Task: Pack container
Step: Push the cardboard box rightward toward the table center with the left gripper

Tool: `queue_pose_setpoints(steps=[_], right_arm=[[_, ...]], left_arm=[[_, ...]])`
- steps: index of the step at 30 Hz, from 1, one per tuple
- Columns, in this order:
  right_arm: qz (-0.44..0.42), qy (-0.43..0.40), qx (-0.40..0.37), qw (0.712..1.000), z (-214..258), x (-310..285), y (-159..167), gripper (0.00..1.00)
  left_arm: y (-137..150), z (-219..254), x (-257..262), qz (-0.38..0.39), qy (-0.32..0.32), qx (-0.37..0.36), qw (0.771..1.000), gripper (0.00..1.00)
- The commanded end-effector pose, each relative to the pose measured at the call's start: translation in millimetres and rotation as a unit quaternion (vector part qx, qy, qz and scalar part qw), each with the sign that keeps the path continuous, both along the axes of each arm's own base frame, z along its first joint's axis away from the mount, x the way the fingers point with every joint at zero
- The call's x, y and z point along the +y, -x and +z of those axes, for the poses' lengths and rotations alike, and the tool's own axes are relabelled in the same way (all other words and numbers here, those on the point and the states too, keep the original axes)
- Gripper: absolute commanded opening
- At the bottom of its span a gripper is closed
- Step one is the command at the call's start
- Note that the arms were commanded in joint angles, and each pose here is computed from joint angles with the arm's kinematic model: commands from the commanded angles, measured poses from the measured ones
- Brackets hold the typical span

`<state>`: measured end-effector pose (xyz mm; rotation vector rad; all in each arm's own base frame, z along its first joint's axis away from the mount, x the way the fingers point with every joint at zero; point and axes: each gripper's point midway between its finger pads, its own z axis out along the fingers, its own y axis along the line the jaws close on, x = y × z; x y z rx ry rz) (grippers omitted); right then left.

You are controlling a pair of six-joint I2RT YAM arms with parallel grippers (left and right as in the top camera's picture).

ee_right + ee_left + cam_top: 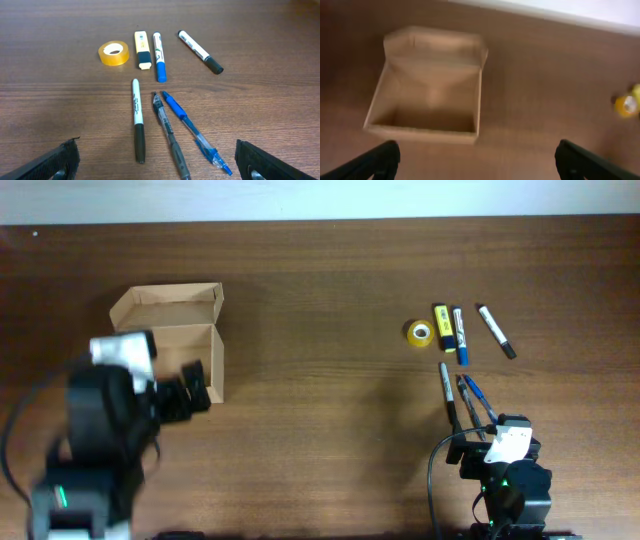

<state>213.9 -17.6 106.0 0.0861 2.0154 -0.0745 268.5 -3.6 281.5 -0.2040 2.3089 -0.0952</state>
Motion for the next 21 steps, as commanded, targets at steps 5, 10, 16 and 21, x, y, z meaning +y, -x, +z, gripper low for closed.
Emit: queue_pose_setpoints(steps=[5, 10, 16, 21], right_arm=[[-0.004, 0.003, 0.001, 1.000, -2.2, -2.0, 0.3, 0.99], [-0.004, 0.003, 0.001, 1.000, -2.2, -2.0, 0.3, 0.99], [-0.004, 0.003, 0.001, 1.000, -2.0, -2.0, 0.3, 0.99], [-0.004, 0.003, 0.001, 1.000, -2.2, -2.0, 0.3, 0.99]], left_arm=[[-73.7, 9.8, -35.1, -0.079, 0.060, 0.081, 0.992, 1.00], [-112.1, -36.4, -29.0, -0.062, 0.049, 0.149, 0.986, 0.74], [-132.7, -137.3, -21.4, -0.041, 0.038, 0.282, 0.958, 0.61], [-139.5, -194.3, -17.2, -0.032, 0.028, 0.341, 0.939, 0.58]])
